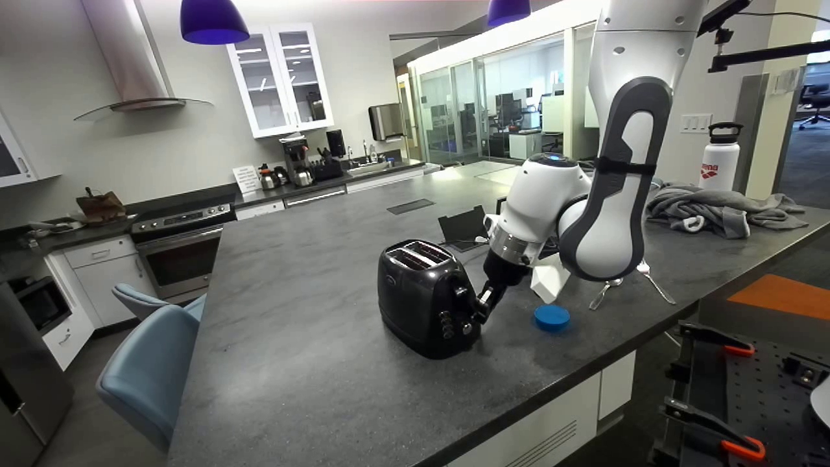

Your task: Press the button on the right bottom of the toaster

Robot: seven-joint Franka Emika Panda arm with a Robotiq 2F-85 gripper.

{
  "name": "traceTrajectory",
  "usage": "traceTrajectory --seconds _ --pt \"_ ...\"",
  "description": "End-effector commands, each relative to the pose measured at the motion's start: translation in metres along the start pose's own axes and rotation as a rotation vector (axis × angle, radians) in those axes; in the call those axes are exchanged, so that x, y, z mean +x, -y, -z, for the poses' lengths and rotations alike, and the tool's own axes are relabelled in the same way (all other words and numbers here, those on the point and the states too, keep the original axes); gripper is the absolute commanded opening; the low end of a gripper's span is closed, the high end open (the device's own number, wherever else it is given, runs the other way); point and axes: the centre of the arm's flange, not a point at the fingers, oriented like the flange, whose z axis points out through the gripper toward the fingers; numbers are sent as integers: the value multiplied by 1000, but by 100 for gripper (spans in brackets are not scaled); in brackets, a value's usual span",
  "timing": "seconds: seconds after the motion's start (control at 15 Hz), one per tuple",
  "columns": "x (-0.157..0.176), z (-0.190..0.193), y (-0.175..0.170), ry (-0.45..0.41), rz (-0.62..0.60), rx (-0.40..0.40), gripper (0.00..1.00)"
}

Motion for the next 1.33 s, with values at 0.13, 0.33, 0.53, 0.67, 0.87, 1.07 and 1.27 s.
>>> traceTrajectory --seconds 0.13,0.33,0.53,0.67,0.87,1.07,1.27 --pt "-12 34 8 -24 -35 -55 0" --pt "-22 72 5 -45 -41 -73 0" --pt "-36 112 -2 -91 -35 -53 0" --pt "-45 136 -9 -123 -19 -44 0" --pt "-38 160 -16 -183 2 -25 0" --pt "-27 174 -15 -232 27 -6 0" --pt "-23 184 -13 -257 52 6 0"
